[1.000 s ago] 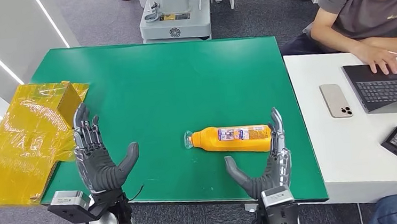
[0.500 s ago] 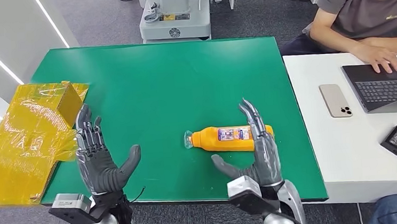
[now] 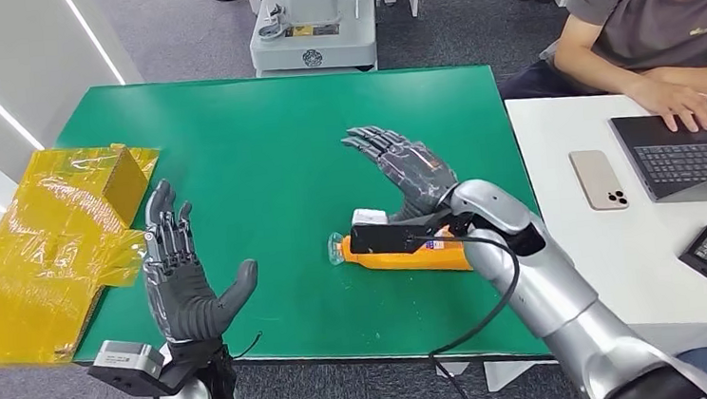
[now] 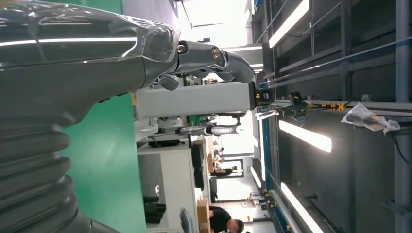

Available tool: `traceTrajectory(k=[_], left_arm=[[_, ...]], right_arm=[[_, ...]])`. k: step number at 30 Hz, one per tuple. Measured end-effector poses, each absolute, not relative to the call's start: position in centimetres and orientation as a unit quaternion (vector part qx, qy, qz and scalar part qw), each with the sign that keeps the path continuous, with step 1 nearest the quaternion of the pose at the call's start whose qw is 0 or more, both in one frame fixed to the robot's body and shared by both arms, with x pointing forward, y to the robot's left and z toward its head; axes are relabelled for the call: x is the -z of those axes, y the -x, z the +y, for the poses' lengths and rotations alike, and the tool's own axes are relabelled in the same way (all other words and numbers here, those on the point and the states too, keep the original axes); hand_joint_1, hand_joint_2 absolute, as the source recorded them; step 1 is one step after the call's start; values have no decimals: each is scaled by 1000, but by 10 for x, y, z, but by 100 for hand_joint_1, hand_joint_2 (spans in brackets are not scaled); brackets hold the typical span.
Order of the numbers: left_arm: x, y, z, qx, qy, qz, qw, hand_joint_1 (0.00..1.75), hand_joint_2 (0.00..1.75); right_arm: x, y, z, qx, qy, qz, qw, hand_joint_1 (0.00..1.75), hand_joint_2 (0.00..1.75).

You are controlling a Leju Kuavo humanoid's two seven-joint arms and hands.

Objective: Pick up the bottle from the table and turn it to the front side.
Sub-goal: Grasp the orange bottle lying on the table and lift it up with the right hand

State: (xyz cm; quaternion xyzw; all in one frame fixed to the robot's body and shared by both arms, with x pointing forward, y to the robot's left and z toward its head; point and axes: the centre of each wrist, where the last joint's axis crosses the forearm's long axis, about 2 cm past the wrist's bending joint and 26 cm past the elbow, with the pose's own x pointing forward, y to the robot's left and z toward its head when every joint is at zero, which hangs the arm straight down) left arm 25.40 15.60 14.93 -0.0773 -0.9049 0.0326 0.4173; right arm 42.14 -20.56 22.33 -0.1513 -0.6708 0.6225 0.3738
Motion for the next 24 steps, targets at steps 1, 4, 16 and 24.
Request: traceTrajectory(k=[1, 4, 16, 24], left_arm=[[-150, -255, 156, -33, 80, -905, 417, 0, 175], [-151, -258, 157, -34, 84, -905, 416, 0, 175], [-150, -265, 160, -32, 81, -904, 420, 0, 175], [-149, -265, 160, -31, 81, -903, 421, 0, 175]], right_arm=[[-227, -428, -207, -638, 143, -656, 377, 0, 175], [-234, -444, -211, -679, 120, -612, 387, 0, 175], [-213, -458, -228, -735, 103, -511, 434, 0, 175], [-210, -459, -233, -742, 109, -493, 442, 0, 175]])
